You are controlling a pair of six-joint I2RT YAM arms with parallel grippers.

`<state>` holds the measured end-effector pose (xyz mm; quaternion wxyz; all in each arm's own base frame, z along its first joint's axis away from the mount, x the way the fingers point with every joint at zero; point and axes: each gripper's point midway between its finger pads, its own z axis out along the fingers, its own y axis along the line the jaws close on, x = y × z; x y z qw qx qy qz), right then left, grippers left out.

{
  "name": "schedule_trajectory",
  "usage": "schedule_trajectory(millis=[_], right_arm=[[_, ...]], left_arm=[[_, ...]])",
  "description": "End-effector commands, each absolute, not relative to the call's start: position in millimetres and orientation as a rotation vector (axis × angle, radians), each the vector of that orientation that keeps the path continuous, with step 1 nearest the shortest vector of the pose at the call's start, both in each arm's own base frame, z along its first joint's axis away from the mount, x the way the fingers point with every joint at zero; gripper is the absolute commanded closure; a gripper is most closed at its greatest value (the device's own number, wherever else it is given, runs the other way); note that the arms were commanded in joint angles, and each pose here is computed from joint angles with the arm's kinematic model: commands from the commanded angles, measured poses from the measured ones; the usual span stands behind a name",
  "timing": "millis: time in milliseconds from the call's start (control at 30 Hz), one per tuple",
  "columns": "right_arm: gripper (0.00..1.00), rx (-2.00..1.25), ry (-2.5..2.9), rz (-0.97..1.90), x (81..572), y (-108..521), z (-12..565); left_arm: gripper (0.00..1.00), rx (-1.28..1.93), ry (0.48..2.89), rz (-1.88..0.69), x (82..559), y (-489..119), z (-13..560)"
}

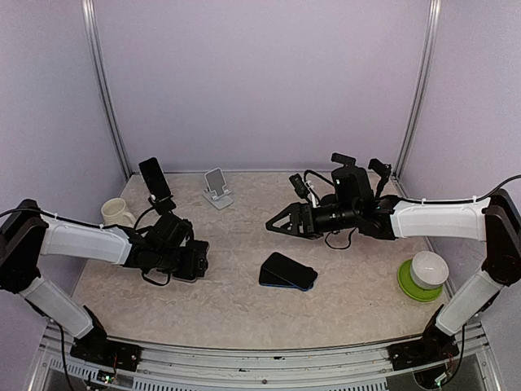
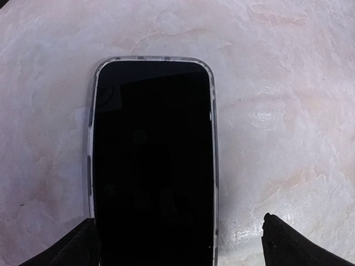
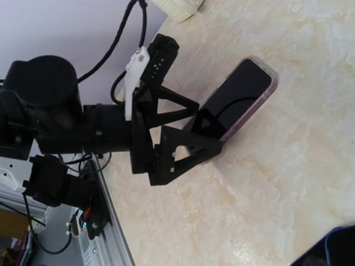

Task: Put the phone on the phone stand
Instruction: Pick up the phone from the center of the board.

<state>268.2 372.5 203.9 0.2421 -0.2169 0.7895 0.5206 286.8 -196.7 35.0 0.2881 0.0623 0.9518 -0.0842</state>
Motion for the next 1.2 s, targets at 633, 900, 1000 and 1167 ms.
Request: schedule_trajectory(millis=[633, 900, 1000, 1167], right_arm=[[0.00, -0.610, 2.133, 1.442, 269, 374, 207], [0.00, -0.609, 2.132, 1.443, 269, 373, 207], [0.00, -0.610, 2.132, 1.445, 269, 374, 207], [0.00, -0.611, 2.130, 1.447, 269, 374, 208]], left_arm=[[0.01, 0.168, 2.507, -0.141, 277, -184, 35], [0.01, 0.199, 2.548, -0.167, 270, -187, 20], [0.01, 0.209, 2.565, -0.164, 268, -187, 16], [0.03, 0.223, 2.582, -0.166, 265, -188, 13]])
